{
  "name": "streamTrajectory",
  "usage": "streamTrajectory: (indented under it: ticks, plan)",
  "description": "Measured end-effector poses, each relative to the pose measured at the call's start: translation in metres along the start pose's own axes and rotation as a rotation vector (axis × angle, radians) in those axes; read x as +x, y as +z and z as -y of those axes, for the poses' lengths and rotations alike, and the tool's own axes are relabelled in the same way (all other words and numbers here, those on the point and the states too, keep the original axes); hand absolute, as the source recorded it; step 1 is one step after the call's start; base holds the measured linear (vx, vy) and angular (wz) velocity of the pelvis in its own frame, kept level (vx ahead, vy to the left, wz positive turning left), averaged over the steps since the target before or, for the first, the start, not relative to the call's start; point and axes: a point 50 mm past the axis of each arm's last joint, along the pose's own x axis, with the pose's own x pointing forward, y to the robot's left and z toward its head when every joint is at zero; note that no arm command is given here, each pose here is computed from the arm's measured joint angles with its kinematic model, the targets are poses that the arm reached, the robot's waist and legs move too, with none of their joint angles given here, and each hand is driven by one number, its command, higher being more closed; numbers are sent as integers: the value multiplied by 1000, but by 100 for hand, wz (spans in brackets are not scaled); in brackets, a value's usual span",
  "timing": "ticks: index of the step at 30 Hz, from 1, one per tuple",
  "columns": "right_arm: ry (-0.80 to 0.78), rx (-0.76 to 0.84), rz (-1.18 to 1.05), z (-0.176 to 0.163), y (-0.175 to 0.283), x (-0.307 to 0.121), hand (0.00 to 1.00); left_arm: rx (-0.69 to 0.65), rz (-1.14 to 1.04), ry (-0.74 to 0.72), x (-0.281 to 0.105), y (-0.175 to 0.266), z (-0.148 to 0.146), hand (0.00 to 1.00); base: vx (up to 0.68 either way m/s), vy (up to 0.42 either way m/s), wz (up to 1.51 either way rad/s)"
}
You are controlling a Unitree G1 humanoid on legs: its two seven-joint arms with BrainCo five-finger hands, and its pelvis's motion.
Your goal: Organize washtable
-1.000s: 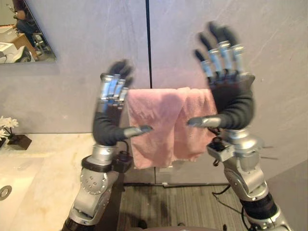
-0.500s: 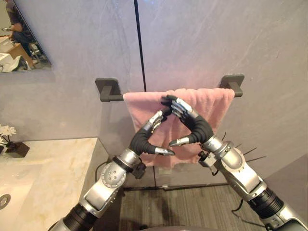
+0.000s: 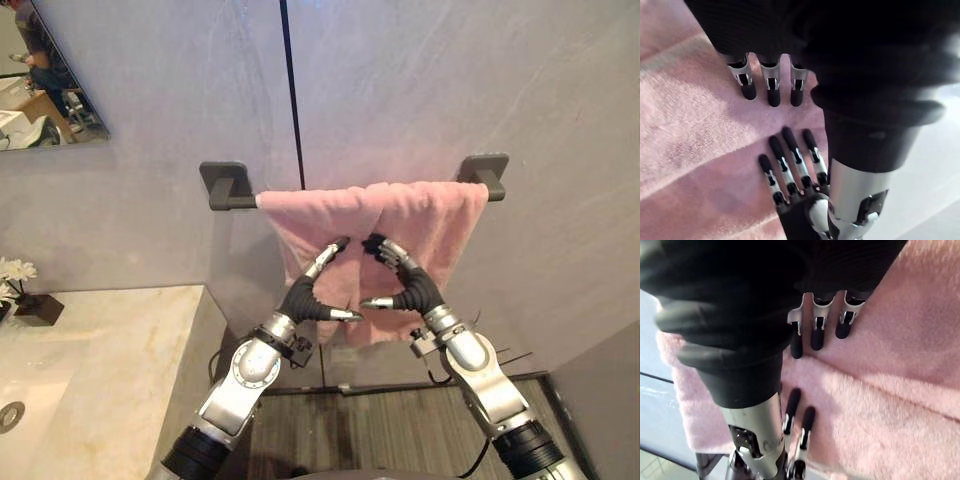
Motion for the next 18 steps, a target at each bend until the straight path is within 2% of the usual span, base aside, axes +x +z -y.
streamTrajectory:
  ticks: [6,10,18]
  plan:
    - [-174,-2,-3,20,-2,-7,0,35,-48,149,-9,-8,-15,0,0,0,0]
    - [-359,-39,23,46,6,-19,0,76,-82,306,-17,-13,-39,0,0,0,0]
    - [-551,-53,47,73,13,-36,0,90,-148,484,-34,-21,-62,0,0,0,0]
